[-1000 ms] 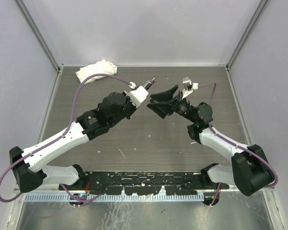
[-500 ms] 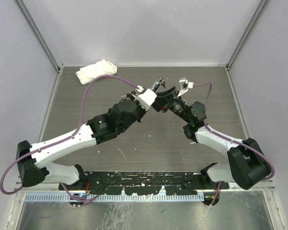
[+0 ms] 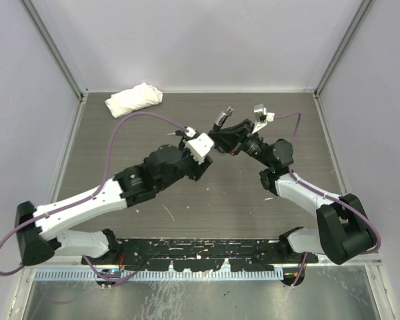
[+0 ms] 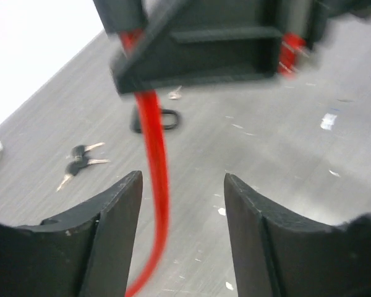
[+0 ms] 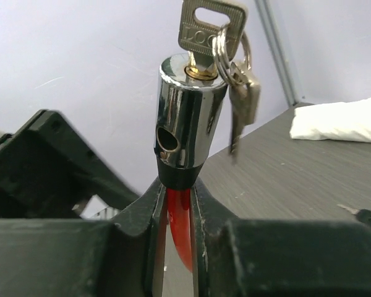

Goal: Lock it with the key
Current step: Adjust the lock.

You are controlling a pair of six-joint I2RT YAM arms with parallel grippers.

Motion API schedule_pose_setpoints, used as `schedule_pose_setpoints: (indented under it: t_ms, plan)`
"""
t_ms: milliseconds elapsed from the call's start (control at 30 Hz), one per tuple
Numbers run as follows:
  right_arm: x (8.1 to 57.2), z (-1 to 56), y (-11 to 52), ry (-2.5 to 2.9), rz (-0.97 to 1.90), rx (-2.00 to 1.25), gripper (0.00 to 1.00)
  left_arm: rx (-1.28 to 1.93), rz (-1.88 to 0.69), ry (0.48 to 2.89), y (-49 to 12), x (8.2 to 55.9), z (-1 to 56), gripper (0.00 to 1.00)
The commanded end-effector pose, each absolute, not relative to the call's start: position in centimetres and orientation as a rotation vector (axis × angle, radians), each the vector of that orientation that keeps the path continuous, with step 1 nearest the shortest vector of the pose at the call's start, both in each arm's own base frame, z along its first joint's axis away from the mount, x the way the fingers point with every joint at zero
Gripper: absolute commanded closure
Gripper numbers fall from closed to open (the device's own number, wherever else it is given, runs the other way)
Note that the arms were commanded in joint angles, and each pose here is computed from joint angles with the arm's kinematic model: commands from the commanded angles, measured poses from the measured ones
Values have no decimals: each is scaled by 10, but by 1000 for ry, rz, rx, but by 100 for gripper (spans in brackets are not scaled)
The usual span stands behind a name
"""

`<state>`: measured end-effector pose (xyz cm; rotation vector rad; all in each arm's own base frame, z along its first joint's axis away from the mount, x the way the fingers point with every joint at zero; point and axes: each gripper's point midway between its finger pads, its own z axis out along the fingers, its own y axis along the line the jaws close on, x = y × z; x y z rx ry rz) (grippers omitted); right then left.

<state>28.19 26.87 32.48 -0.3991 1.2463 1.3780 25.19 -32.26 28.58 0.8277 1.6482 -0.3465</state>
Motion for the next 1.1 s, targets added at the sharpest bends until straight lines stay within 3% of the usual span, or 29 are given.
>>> schedule_pose_setpoints:
  t_ms: [0, 133, 333, 533, 733, 967, 1067]
  plan:
    - [261, 382, 246, 997, 1341, -532, 99, 934, -724, 1453, -326, 199, 329, 35]
    - [241, 389, 245, 925, 1342, -637, 99, 955, -765, 1420, -303, 188, 329, 16]
    - [214, 403, 246, 821, 1431, -733, 99, 966, -809, 1418, -311, 195, 330, 16]
    - [192, 414, 243, 750, 1432, -814, 99, 973, -864, 1392, -329, 211, 335, 24]
    - [178, 422, 240, 717, 1434, -854, 99, 1048, -1055, 1286, -347, 195, 345, 27]
    - [170, 430, 239, 696, 1435, -880, 99, 1102, -1145, 1249, -360, 190, 350, 41]
    - [167, 432, 238, 689, 1435, -886, 99, 1124, -1188, 1256, -364, 190, 347, 53]
